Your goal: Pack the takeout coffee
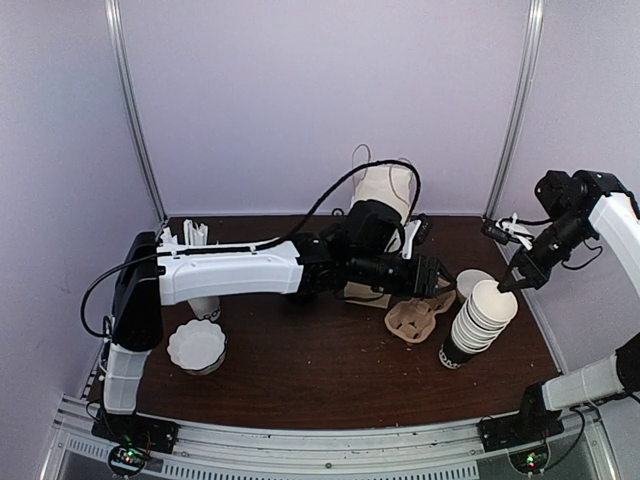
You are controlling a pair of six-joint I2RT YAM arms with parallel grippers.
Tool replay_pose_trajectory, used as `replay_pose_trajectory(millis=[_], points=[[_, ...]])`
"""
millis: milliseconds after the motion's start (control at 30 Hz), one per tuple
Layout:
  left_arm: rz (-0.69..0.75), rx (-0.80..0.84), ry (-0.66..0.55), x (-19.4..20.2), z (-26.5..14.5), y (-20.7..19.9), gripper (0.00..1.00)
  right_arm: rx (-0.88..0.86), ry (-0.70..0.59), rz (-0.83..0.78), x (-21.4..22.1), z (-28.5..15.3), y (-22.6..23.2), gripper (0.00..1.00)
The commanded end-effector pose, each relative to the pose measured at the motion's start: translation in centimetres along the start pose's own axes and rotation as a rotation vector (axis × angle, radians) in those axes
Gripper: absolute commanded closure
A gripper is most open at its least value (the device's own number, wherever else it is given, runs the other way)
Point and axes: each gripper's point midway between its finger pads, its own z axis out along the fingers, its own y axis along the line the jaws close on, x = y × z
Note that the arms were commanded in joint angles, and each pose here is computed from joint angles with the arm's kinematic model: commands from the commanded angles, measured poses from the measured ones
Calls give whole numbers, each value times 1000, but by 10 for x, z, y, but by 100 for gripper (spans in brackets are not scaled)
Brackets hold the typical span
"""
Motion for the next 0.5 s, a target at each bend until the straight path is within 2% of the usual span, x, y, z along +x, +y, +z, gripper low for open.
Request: replay_pose_trajectory(millis=[0, 467], points=[[-30, 67, 4, 3, 14, -15, 37, 11, -66, 7, -15, -5, 1, 100], [-24, 104, 27, 13, 27, -29, 37, 31, -62, 16, -14, 0, -1, 100]])
